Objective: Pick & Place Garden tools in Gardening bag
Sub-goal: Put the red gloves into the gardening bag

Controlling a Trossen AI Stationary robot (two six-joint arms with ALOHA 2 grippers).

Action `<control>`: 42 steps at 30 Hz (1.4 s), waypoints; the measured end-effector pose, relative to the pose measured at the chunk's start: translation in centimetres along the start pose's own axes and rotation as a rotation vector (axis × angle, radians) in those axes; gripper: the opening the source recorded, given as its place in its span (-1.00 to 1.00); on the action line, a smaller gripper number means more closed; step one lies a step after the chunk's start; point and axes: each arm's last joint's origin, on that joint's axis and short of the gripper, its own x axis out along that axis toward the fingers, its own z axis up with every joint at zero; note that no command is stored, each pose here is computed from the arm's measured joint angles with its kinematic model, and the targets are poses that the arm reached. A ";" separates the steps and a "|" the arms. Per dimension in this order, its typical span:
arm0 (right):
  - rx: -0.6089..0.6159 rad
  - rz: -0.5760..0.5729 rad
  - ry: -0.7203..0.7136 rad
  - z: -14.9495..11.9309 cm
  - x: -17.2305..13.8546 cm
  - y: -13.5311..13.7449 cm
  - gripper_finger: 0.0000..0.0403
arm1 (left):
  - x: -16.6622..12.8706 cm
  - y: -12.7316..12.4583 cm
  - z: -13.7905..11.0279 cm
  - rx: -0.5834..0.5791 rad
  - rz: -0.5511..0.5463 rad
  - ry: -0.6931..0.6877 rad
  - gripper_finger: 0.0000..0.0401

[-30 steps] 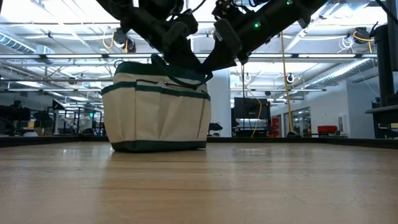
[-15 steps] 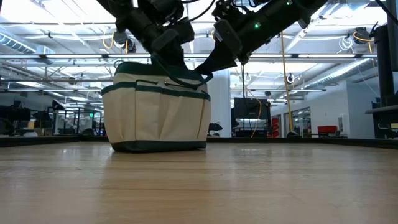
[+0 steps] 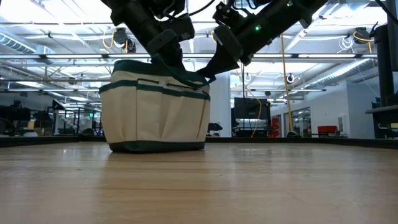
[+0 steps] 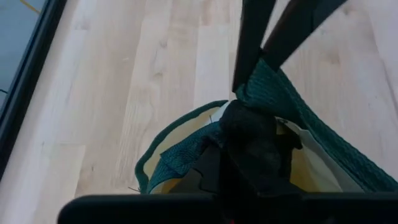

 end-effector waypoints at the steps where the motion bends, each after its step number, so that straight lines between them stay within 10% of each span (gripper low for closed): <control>1: 0.005 0.000 0.002 0.0 0.0 0.0 -0.99 | 0.0 -0.2 0.0 0.002 -0.001 0.004 -0.95; 42: 0.004 0.030 -0.098 1.4 -1.4 0.6 -0.98 | 2.9 -1.2 -1.5 -0.002 0.000 0.144 -0.88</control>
